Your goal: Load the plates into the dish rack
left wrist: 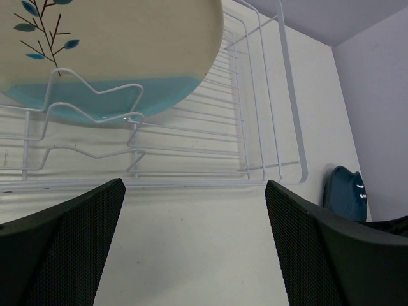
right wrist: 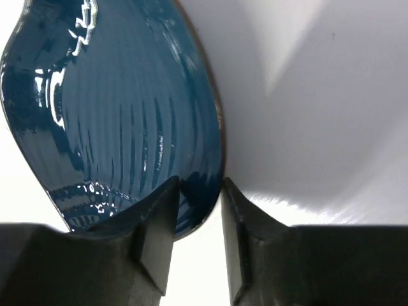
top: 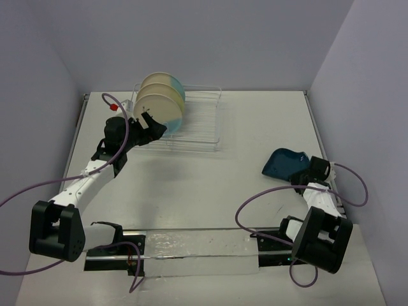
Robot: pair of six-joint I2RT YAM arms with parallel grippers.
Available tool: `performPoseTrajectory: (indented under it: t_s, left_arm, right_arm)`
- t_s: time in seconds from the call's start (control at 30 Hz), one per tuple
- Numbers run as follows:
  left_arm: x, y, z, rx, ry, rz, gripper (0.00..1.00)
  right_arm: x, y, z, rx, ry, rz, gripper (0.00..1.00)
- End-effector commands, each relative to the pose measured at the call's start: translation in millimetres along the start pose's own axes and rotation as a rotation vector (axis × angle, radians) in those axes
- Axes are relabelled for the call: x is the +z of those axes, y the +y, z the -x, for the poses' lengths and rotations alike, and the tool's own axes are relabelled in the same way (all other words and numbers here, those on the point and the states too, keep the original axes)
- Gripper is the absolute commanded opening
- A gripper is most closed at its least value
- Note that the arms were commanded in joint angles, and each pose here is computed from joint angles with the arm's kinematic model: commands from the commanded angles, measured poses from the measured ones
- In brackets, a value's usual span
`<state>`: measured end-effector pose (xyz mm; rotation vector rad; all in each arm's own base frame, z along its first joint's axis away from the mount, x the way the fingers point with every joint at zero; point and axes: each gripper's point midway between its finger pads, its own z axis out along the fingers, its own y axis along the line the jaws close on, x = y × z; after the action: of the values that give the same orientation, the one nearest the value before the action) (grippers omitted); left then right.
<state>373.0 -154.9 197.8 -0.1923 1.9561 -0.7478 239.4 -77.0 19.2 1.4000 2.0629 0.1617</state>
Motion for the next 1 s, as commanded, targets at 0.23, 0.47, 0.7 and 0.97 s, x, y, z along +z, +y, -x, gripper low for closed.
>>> performPoseTrajectory:
  t_s: [0.23,0.47,0.7,0.97]
  left_arm:
    - [-2.8,-14.2,25.3,0.031,-0.073,-0.032,0.99]
    - [-6.4,-16.9,28.2,0.032,-0.085,-0.039,0.99]
    - [-6.4,-14.3,30.8,0.015,-0.102,-0.021,0.99]
    - [-6.8,-10.1,35.6,-0.037,-0.129,0.012,0.99]
  right_arm:
    - [-0.5,-8.0,2.3,0.048,-0.044,-0.016,0.0]
    - [-36.1,36.3,54.3,-0.032,-0.226,0.13,0.0]
    - [-117.1,98.9,113.0,-0.111,-0.494,0.338,0.0]
    - [-209.1,179.7,128.4,-0.298,-0.698,0.565,0.0]
